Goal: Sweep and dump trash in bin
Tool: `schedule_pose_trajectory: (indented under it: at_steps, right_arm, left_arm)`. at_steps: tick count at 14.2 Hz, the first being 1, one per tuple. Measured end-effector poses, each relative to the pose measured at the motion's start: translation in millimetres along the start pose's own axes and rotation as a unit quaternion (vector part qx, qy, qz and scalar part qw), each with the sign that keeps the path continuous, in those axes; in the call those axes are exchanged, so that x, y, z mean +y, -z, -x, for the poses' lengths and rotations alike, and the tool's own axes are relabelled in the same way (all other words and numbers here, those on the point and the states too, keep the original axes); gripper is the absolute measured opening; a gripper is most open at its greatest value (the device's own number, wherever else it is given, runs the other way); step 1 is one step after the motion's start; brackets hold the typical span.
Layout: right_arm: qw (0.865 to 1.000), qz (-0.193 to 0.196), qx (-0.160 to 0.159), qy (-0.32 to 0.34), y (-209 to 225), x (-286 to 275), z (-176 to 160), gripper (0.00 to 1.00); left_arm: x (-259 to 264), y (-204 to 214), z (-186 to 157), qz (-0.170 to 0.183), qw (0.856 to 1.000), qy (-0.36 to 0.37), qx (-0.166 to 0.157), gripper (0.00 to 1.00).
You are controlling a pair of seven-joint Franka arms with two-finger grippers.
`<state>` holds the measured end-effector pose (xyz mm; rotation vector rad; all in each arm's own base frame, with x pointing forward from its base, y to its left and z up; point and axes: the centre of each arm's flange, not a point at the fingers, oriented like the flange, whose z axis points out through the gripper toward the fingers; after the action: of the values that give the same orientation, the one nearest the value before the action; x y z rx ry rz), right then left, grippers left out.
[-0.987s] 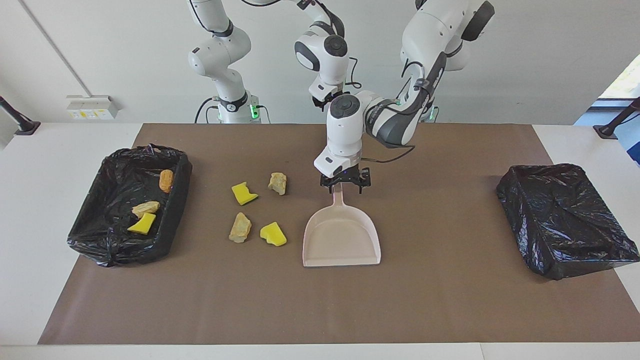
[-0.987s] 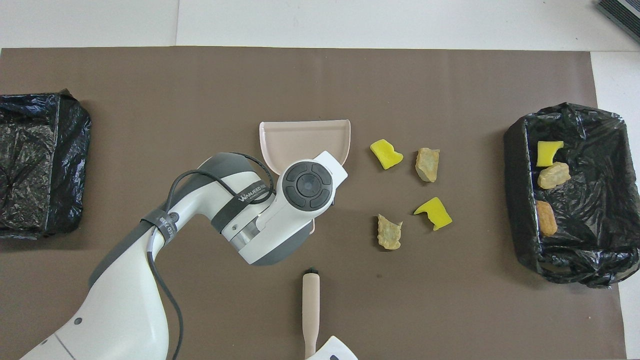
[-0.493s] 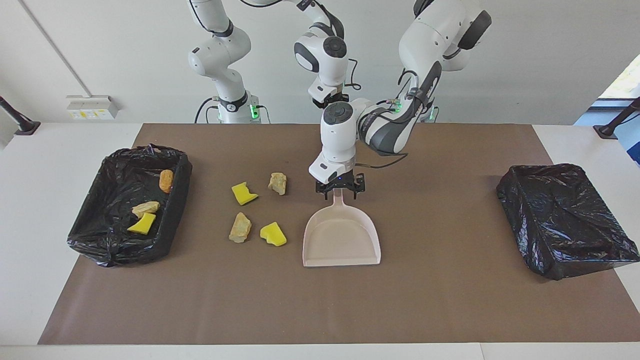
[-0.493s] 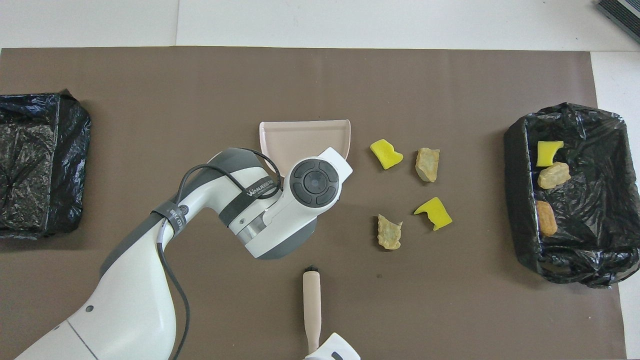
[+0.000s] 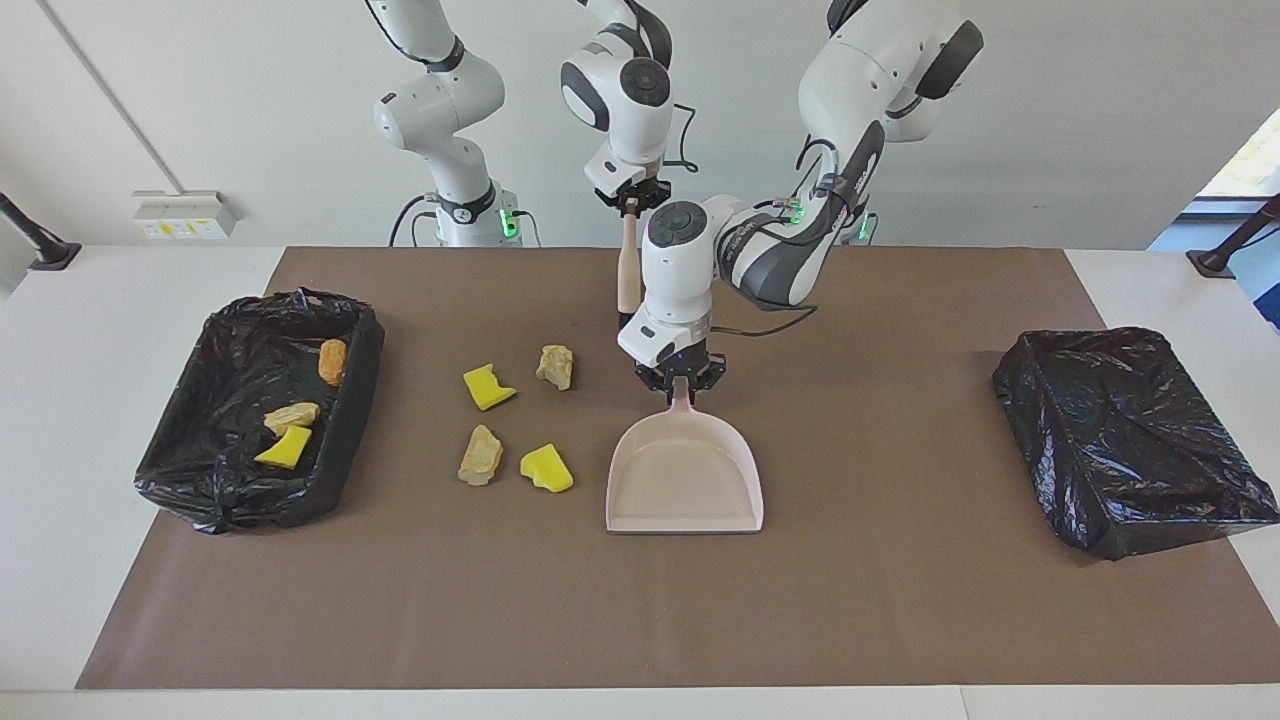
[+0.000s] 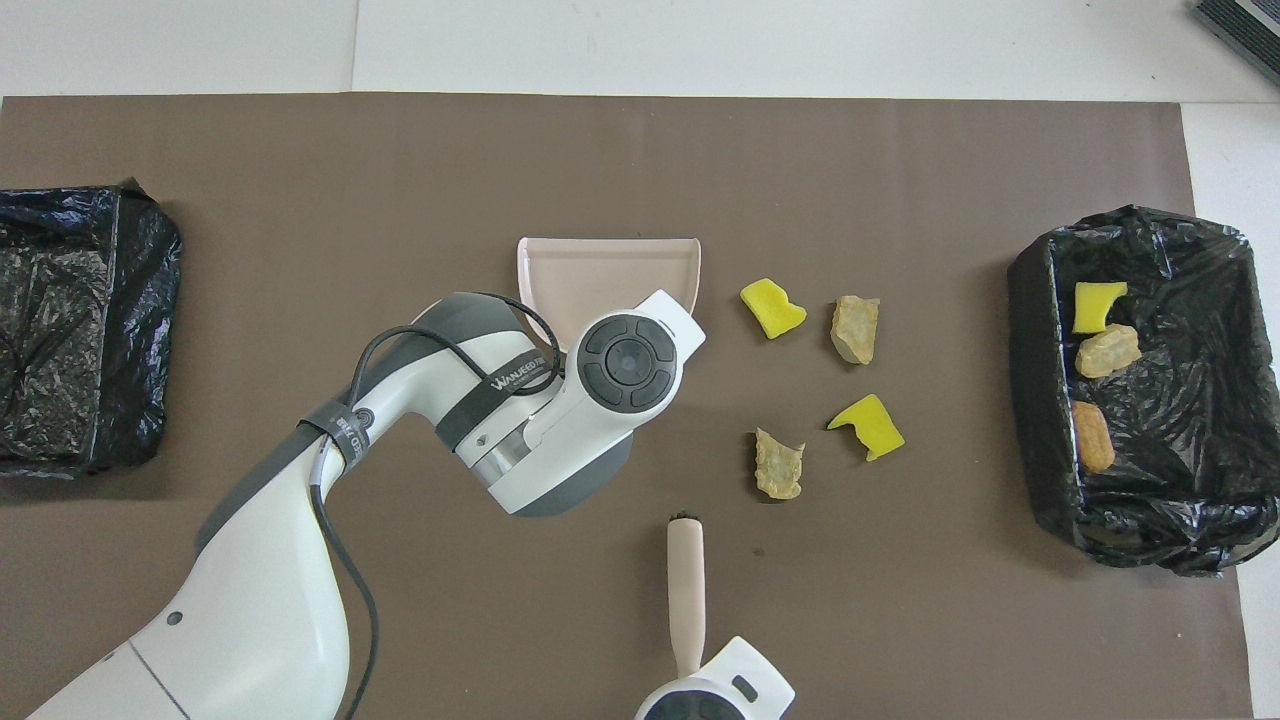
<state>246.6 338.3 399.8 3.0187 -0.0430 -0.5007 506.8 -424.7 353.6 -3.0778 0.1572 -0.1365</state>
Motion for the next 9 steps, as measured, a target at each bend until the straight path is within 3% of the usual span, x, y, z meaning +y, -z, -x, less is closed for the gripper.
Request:
schedule_pose_trajectory:
  at_steps: [2,4,9]
  right_arm:
    - [1.000,0.009,0.002,0.002,22,33,-8,0.26]
    - [1.000,0.022,0.010,0.004,36,60,-16,0.26]
    - [0.995,0.078,0.049,0.026,55,157,-84,0.26]
  left_arm:
    - [-11,14,-6,-0.006,0.999,-0.043,0.008,0.32]
    - [-35,32,-8,-0.038,0.991,-0.129,-0.006,0.32]
    - [-55,46,10,-0.076,0.945,-0.315,-0.042,0.32]
